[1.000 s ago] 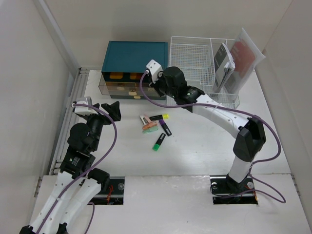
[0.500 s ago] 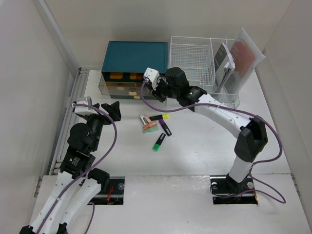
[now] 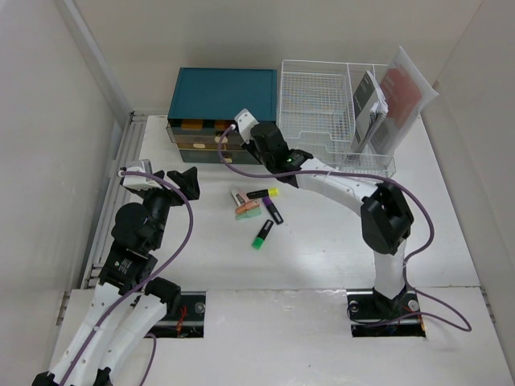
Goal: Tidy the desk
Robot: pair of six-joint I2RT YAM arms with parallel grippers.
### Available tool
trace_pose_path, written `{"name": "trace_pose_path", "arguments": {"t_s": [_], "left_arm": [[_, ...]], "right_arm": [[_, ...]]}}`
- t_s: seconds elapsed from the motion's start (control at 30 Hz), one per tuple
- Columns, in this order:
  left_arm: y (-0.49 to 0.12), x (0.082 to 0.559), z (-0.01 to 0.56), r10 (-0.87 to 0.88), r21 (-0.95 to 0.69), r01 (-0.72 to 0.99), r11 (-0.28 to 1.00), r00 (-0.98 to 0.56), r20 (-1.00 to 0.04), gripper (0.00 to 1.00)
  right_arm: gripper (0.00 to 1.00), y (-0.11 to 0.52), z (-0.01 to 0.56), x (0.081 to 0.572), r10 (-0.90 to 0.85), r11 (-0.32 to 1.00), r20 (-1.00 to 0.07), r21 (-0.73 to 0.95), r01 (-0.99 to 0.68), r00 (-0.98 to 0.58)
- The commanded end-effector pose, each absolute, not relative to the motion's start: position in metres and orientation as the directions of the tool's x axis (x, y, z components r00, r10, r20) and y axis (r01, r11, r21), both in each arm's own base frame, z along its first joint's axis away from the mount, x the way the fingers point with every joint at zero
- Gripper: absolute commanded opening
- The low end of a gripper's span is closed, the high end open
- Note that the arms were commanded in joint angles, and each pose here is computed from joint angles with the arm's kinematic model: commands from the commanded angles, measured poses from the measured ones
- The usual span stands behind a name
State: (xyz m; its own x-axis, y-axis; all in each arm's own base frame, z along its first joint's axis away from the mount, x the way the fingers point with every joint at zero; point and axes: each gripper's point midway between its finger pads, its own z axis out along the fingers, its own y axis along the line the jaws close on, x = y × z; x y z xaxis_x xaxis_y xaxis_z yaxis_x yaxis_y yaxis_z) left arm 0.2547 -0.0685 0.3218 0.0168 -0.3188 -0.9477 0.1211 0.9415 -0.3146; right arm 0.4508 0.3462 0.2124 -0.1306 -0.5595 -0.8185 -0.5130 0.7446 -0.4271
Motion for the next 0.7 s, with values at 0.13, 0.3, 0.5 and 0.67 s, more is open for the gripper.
{"name": "trace_pose_path", "arguments": {"t_s": [0.13, 0.3, 0.5, 0.67], "left_arm": [[-0.066, 0.255, 0.331, -0.332, -0.324, 0.119, 0.938, 0.054, -0.942, 0.92], [-0.066, 0.255, 0.331, -0.332, -0.324, 0.119, 0.938, 0.054, -0.942, 0.92], [-0.066, 0.255, 0.331, -0.332, -0.324, 0.119, 0.938, 0.054, -0.942, 0.92], [-0.066, 0.255, 0.331, -0.332, -0.324, 0.119, 0.938, 0.054, -0.942, 0.92]], "right_arm": [[0.00, 0.325, 0.268, 0.486, -0.457, 0.870, -0.888, -0.432, -0.236, -0.057], [0.00, 0.319, 0.275, 0.494, -0.454, 0.881, -0.891, -0.445, -0.158, -0.022], [0.00, 0.317, 0.269, 0.494, -0.489, 0.866, -0.872, -0.485, -0.126, -0.002], [0.00, 0.316, 0.260, 0.487, -0.503, 0.853, -0.864, -0.496, -0.163, -0.004]]}}
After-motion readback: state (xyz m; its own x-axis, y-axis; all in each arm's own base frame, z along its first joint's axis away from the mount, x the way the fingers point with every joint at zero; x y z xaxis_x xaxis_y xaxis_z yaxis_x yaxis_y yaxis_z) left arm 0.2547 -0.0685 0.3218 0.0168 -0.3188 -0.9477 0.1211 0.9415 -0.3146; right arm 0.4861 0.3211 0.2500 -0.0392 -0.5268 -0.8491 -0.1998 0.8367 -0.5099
